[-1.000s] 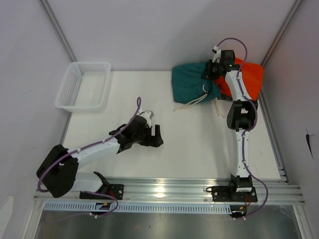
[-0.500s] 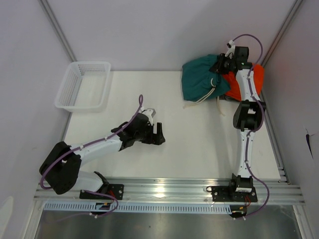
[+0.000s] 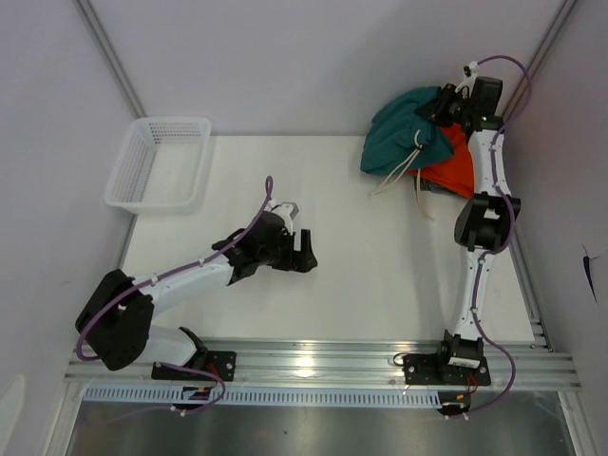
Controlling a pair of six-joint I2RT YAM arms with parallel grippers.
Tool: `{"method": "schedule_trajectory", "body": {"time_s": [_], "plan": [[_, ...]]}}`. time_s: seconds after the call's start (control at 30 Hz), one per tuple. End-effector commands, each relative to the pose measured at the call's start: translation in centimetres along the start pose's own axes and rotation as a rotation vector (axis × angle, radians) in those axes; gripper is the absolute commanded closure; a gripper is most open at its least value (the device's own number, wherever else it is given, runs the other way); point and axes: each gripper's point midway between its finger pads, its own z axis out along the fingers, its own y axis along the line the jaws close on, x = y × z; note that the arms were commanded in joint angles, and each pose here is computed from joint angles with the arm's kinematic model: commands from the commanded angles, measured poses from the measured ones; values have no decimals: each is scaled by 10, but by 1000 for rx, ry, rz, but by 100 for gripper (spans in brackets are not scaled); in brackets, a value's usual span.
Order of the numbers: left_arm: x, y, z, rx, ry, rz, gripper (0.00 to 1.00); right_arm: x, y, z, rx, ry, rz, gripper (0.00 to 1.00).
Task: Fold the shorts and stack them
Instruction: Neatly place the folded shorts to the corner
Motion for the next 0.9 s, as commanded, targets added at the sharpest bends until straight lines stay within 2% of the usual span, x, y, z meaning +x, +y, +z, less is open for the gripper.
{"method": "schedule_trajectory", "body": {"time_s": [0.0,0.23,0.5,0.87], "plan": [[-11,-13,-3,31,-21,22,10,-89,68,-55,-153,-215,-73,100],[-12,-15,-3,35,-20,28,10,-100,51,-74,-149,-224,-51,100],[-15,-21,0,41,-14,35,10,-126,18,-113,-181,-262,92,100],[-15,-24,4,48,-3,41,10,-109,-39,-140,-78,-202,217,100]]}}
